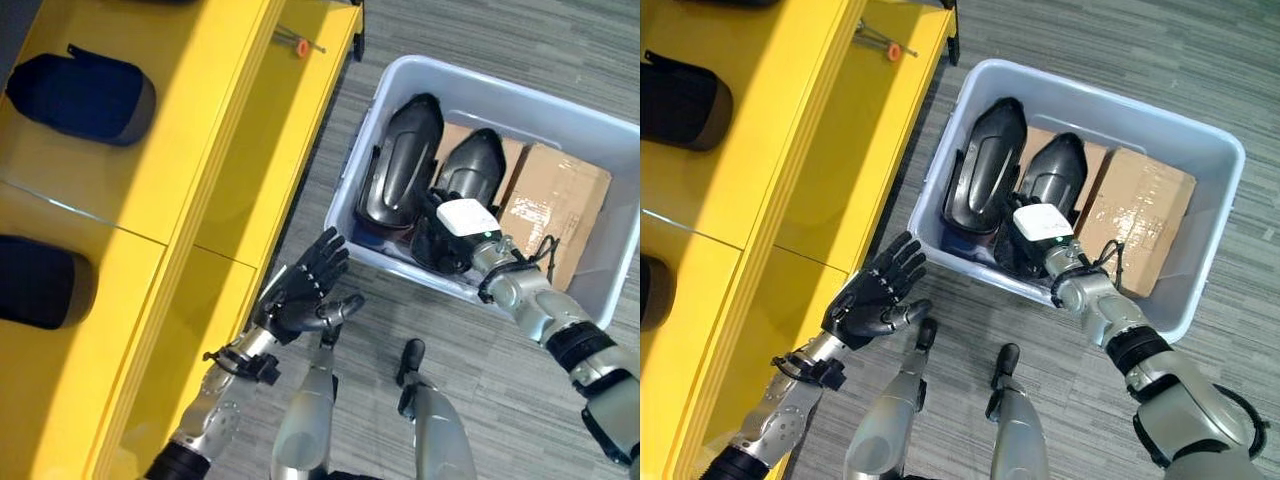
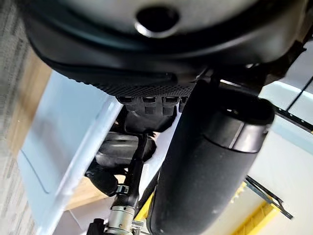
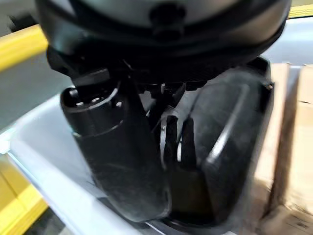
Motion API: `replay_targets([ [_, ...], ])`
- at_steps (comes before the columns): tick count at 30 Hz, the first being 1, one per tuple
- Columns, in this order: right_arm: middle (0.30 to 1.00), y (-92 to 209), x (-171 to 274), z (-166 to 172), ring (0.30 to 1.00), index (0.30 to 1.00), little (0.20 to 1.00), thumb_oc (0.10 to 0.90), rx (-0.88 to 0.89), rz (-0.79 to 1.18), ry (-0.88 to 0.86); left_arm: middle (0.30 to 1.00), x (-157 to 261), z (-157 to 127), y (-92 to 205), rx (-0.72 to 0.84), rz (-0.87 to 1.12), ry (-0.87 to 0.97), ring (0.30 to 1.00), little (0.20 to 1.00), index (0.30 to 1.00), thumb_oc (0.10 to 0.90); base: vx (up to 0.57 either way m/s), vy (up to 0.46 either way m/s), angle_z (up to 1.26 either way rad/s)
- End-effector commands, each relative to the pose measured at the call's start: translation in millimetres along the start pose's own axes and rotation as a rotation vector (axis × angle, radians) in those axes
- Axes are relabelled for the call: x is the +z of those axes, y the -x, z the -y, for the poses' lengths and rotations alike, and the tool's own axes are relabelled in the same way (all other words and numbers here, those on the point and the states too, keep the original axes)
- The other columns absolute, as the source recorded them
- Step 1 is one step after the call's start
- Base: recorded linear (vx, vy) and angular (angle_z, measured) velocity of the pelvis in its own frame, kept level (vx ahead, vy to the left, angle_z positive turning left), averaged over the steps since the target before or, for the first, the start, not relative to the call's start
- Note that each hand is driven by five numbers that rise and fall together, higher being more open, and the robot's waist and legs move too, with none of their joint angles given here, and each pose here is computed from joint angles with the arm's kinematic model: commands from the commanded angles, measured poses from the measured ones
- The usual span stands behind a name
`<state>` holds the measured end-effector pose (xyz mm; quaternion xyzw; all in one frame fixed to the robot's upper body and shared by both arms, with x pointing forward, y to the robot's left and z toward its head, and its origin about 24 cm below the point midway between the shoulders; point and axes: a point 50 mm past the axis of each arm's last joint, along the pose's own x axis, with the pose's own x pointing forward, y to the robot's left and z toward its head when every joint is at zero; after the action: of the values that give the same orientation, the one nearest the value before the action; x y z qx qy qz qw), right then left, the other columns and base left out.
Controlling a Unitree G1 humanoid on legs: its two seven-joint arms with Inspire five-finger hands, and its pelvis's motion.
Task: Move parts from the plastic box to the shelf.
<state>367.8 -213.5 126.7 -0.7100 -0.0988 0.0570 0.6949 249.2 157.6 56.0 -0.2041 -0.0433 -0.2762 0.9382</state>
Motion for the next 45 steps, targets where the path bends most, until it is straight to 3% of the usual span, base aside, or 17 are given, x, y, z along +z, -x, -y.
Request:
replay_targets([
  [1,1.0,-14.0,-12.7,55.8,1.0,1.0,1.0,0.9,-0.184,-0.061,0.053,1.0,32.2,22.6,-7.0,-0.145,0.141,-0.03,1.0,1.0,1.0,0.9,0.04,-0.088,0.03],
  [7,1.0,-10.2,-43.4,42.9,1.0,1.0,1.0,0.9,-0.207,-0.323,-0.009,1.0,28.7,25.4,-7.9,-0.166,0.109,-0.036,1.0,1.0,1.0,0.9,0.02,-0.042,0.09],
  [15,1.0,-7.4,-59.2,42.3,1.0,1.0,1.0,0.9,-0.221,-0.398,0.073,1.0,31.7,30.7,-14.3,-0.184,0.125,0.06,1.0,1.0,1.0,0.9,0.0,-0.009,0.01],
  [28,1.0,6.3,-89.3,89.4,1.0,1.0,1.0,0.9,-0.249,-0.38,0.466,1.0,21.6,28.0,0.5,-0.218,0.033,0.072,1.0,1.0,1.0,0.9,0.0,-0.004,0.0],
  [39,1.0,26.5,-110.5,123.8,1.0,1.0,1.0,0.9,-0.287,-0.422,0.632,1.0,20.2,28.4,14.2,-0.242,-0.005,0.07,1.0,1.0,1.0,0.9,0.0,0.001,0.0],
  [45,1.0,33.6,-118.2,138.7,1.0,1.0,1.0,0.9,-0.368,-0.485,0.574,1.0,24.7,27.2,12.9,-0.252,-0.002,0.073,1.0,1.0,1.0,0.9,0.0,0.003,-0.01],
])
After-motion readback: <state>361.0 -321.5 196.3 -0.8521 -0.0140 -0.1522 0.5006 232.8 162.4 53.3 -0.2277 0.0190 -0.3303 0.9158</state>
